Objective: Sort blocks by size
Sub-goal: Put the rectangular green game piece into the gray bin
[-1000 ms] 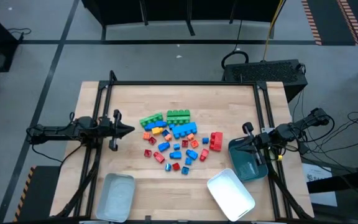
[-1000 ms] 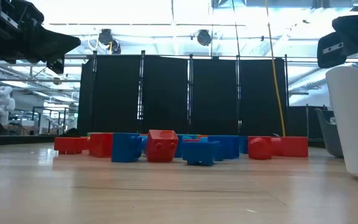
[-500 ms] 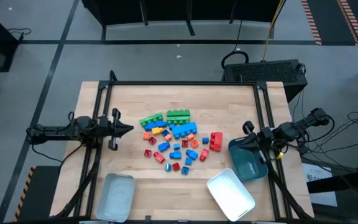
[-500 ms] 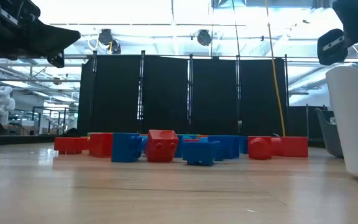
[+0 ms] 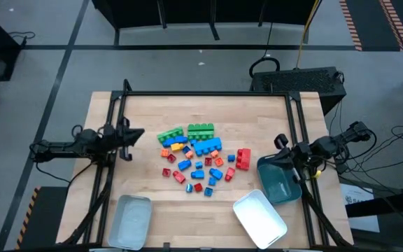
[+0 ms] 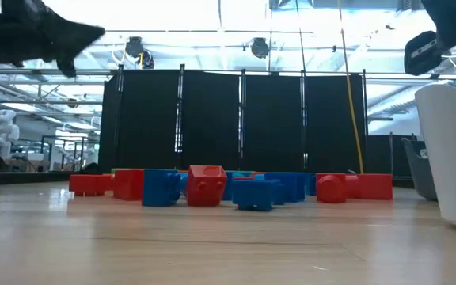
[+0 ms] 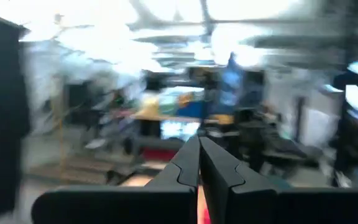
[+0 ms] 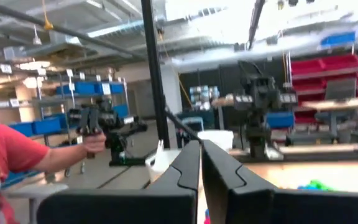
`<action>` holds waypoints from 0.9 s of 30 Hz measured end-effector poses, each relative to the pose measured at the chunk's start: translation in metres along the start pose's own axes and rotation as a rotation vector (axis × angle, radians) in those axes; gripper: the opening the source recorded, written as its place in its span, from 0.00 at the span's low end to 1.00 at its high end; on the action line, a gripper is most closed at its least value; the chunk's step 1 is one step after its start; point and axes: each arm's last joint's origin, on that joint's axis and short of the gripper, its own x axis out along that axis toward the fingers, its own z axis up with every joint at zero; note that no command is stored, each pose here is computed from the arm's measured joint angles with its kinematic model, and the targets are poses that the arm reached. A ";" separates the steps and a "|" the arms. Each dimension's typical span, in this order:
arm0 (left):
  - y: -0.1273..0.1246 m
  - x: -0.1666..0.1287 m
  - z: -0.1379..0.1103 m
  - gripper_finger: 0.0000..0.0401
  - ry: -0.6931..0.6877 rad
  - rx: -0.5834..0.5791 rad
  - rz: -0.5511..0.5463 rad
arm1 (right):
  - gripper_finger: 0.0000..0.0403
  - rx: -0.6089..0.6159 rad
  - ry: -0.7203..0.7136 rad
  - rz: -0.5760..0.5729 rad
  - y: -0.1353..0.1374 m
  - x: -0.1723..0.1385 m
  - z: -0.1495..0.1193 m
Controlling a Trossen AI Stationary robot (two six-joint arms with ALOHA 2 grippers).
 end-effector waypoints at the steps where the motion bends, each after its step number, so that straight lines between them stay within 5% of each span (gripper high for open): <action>1: 0.001 0.000 0.002 0.04 0.030 -0.014 0.029 | 0.00 -0.005 -0.013 0.002 0.000 0.000 0.001; 9: -0.003 0.010 0.029 0.06 0.306 0.050 0.056 | 0.05 -0.068 -0.011 -0.212 -0.006 0.000 0.000; 18: -0.011 0.041 0.039 0.34 0.553 0.220 0.019 | 0.27 -0.208 0.037 -0.372 -0.011 -0.001 -0.002; 23: -0.012 0.066 0.042 0.43 0.639 0.304 0.136 | 0.31 -0.224 -0.018 -0.519 -0.011 -0.002 0.031; 27: -0.012 0.085 0.048 0.44 0.678 0.340 0.154 | 0.31 -0.277 -0.035 -0.515 -0.006 -0.002 0.073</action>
